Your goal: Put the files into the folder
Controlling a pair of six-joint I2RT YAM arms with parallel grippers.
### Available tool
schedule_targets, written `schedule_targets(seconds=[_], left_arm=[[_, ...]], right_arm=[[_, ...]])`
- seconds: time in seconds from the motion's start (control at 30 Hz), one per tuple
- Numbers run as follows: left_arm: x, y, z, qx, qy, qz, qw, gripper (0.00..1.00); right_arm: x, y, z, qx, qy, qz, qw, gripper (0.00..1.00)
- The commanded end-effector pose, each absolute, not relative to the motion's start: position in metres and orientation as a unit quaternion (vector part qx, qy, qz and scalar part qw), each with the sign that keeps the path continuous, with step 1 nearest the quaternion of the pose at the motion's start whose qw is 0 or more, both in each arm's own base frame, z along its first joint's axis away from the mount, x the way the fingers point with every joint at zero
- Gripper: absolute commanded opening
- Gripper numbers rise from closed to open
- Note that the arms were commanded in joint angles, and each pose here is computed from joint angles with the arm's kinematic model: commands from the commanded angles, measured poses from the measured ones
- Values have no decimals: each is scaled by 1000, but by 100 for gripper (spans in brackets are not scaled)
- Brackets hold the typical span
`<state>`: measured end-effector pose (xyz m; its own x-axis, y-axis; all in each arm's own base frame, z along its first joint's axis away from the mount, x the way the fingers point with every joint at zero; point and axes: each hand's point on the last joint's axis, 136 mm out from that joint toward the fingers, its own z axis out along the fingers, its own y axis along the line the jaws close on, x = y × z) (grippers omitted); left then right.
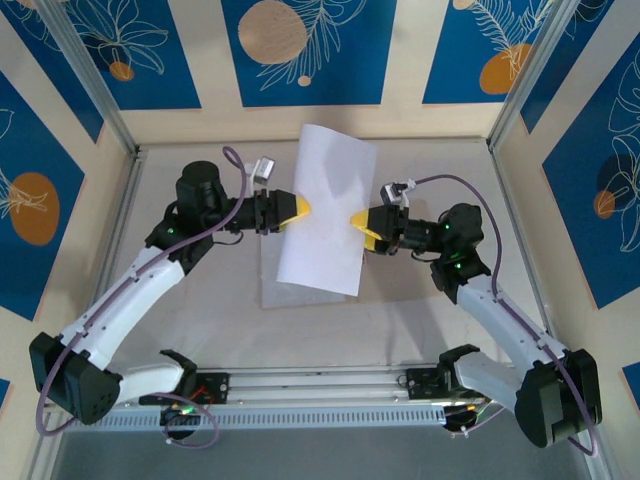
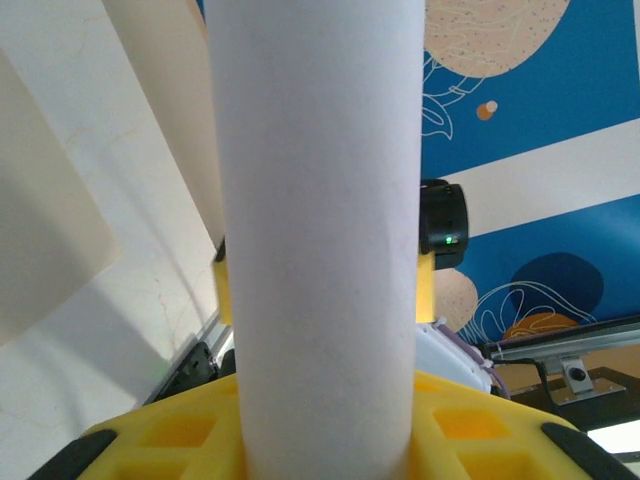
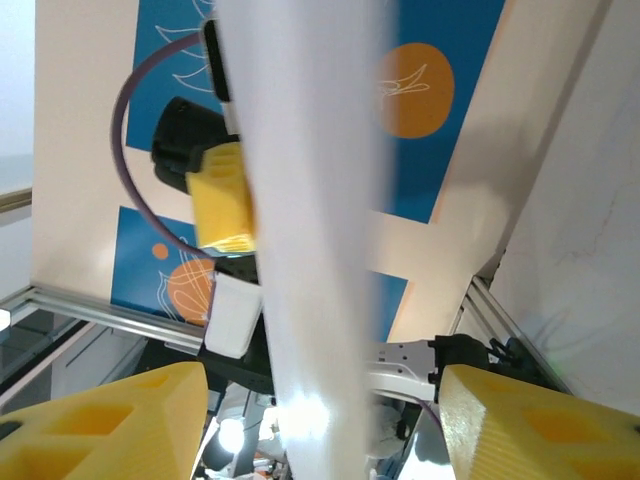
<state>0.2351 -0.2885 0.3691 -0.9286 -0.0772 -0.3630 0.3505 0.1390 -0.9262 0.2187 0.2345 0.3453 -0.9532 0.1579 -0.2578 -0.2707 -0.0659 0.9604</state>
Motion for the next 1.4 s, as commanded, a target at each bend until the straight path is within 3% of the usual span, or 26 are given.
schedule_targets(seconds=[0.0, 0.5, 0.8, 1.2, 1.37], left_arm=[[226, -290, 364, 115, 734, -650, 161, 34], [214, -294, 358, 121, 730, -655, 152, 34], [214, -296, 351, 111, 734, -652, 156, 34], [217, -302, 350, 98, 734, -651, 166, 34], [218, -303, 351, 94, 732, -653, 171, 34]], right_arm=[[205, 233, 373, -79, 647, 739, 170, 61], [211, 231, 366, -56, 658, 729, 182, 54], [213, 233, 364, -55, 661, 725, 184, 43], [214, 233, 360, -52, 665, 722, 184, 42], [215, 233, 360, -51, 665, 722, 183, 30]])
